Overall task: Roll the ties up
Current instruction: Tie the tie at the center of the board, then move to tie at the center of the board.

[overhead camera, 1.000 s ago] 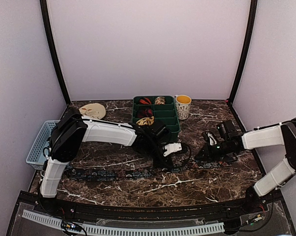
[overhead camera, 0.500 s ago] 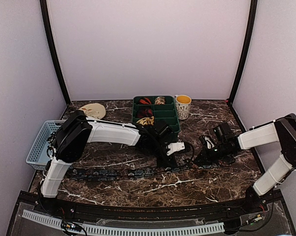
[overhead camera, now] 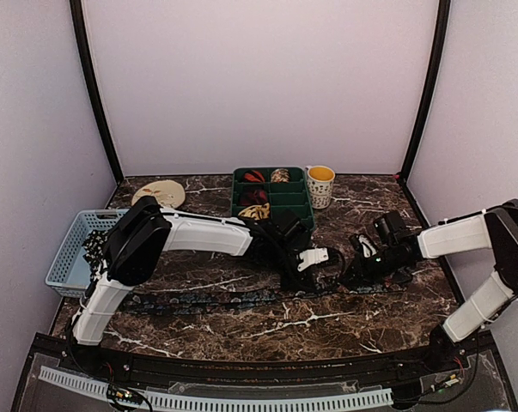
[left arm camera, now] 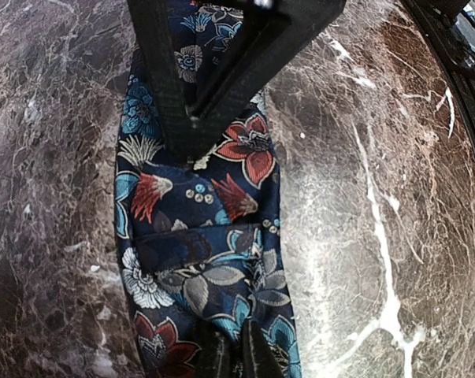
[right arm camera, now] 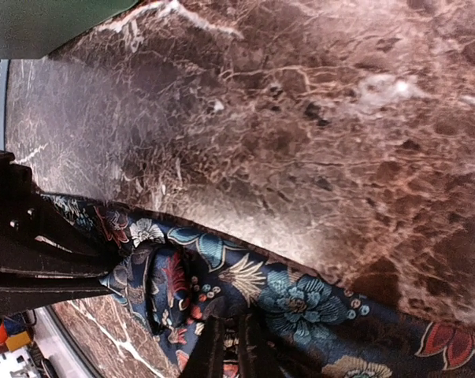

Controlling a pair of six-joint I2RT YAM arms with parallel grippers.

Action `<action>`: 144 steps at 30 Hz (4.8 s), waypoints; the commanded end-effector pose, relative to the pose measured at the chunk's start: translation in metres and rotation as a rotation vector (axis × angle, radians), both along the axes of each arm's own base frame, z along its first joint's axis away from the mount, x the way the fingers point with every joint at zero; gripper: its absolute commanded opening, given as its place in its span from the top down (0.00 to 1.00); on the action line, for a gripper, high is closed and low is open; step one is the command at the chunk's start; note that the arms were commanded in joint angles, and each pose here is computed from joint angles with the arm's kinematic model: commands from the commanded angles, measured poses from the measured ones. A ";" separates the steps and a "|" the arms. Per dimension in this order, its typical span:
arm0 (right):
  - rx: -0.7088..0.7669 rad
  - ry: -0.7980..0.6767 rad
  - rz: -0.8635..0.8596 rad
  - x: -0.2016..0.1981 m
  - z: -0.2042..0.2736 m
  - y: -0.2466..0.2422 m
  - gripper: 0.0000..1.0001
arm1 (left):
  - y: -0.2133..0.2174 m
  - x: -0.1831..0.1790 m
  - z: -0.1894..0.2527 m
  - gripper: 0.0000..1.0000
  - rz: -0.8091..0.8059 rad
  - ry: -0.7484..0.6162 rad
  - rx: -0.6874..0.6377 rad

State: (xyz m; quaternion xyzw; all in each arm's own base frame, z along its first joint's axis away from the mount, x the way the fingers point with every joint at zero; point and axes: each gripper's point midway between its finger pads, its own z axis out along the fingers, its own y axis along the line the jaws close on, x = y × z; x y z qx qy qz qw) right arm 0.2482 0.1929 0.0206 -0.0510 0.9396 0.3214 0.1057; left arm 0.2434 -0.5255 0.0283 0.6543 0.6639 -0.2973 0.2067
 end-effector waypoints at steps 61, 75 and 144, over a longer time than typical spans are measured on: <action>-0.137 0.025 -0.450 0.009 0.011 -0.113 1.00 | 0.151 0.061 0.130 0.01 0.729 -0.215 -0.350; -0.009 -0.089 -0.406 0.027 0.048 -0.094 0.55 | 0.157 0.014 0.068 0.09 0.463 -0.087 -0.095; 0.273 -0.111 -0.189 0.039 0.069 -0.030 0.52 | 0.170 0.004 -0.007 0.02 0.352 -0.053 0.145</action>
